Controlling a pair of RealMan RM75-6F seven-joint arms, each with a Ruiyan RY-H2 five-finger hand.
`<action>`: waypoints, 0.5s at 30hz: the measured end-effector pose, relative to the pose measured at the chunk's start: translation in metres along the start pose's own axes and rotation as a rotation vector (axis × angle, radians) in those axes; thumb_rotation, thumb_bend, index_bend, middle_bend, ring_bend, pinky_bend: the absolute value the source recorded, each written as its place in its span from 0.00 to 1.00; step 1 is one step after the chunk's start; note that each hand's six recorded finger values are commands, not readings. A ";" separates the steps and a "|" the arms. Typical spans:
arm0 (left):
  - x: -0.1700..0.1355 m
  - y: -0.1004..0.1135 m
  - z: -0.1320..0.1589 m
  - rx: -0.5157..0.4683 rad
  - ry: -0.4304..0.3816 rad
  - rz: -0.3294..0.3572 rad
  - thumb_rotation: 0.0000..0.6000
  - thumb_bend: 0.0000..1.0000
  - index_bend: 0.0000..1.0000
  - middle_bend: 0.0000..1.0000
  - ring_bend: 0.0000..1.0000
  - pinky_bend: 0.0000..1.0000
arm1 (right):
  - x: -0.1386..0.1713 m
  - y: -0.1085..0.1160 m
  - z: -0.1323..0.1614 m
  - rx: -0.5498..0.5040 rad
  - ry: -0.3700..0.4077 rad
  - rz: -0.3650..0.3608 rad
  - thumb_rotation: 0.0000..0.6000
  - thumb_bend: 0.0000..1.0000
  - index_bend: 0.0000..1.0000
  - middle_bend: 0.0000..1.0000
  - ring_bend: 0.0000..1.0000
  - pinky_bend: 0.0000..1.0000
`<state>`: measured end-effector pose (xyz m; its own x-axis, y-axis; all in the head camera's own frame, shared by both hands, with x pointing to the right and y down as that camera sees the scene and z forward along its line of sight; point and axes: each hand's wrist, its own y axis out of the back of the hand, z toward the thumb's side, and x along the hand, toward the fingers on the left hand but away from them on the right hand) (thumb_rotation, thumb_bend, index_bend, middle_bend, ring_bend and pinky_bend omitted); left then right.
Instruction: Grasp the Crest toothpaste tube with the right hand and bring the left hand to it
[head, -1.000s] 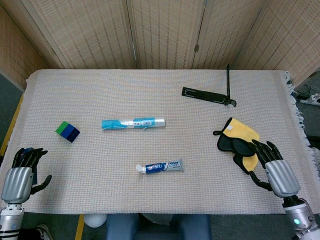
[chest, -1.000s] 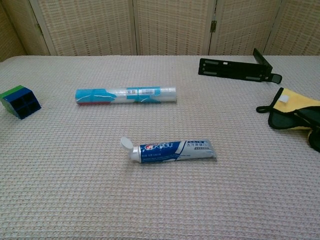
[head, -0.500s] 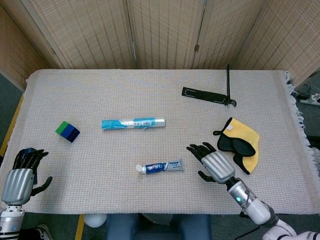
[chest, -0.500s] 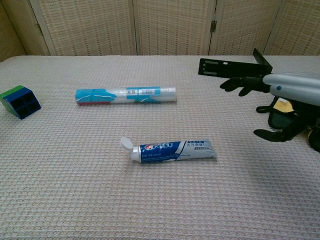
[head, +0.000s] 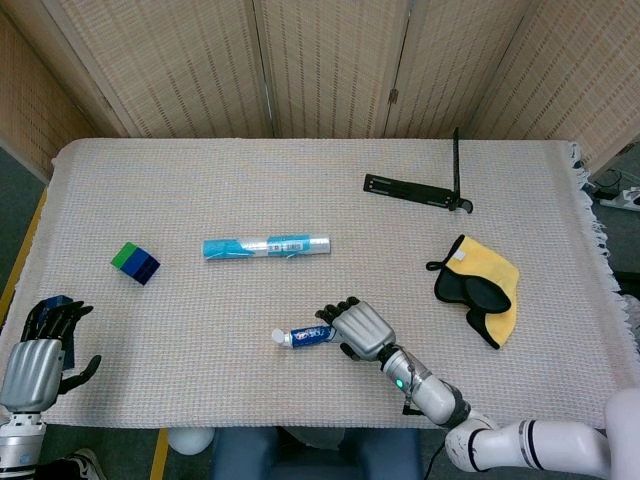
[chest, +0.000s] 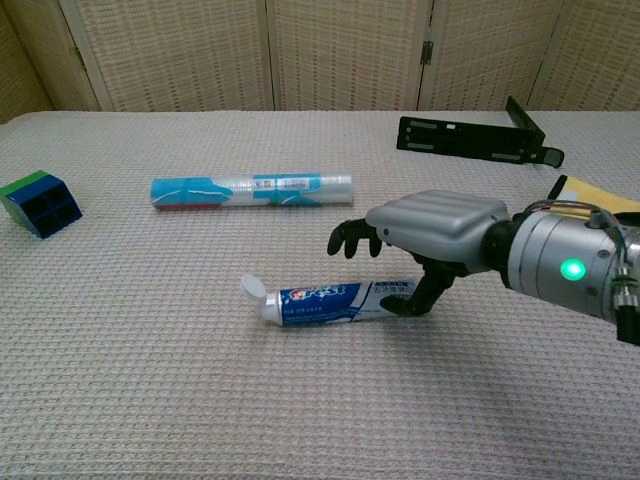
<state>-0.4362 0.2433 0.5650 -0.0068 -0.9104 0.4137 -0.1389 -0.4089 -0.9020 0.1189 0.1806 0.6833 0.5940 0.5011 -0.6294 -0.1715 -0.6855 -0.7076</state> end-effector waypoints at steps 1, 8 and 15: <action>0.000 0.000 0.000 0.000 0.000 -0.001 1.00 0.33 0.23 0.20 0.17 0.00 | -0.003 -0.001 0.001 0.004 -0.002 0.004 1.00 0.45 0.23 0.25 0.27 0.24; 0.000 -0.001 -0.003 -0.003 0.007 -0.004 1.00 0.33 0.23 0.20 0.17 0.00 | -0.018 -0.009 0.008 0.035 -0.010 0.034 1.00 0.45 0.27 0.28 0.29 0.24; -0.001 -0.003 -0.008 -0.006 0.017 -0.009 1.00 0.33 0.23 0.20 0.17 0.00 | -0.030 -0.017 0.007 0.049 -0.038 0.054 1.00 0.45 0.33 0.31 0.32 0.24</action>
<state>-0.4435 0.2462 0.5681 -0.0225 -0.9055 0.4238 -0.1447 -0.4165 -0.8976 0.0989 0.1811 0.7120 0.5526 0.4846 -0.6781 -0.2415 -0.6855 -0.6868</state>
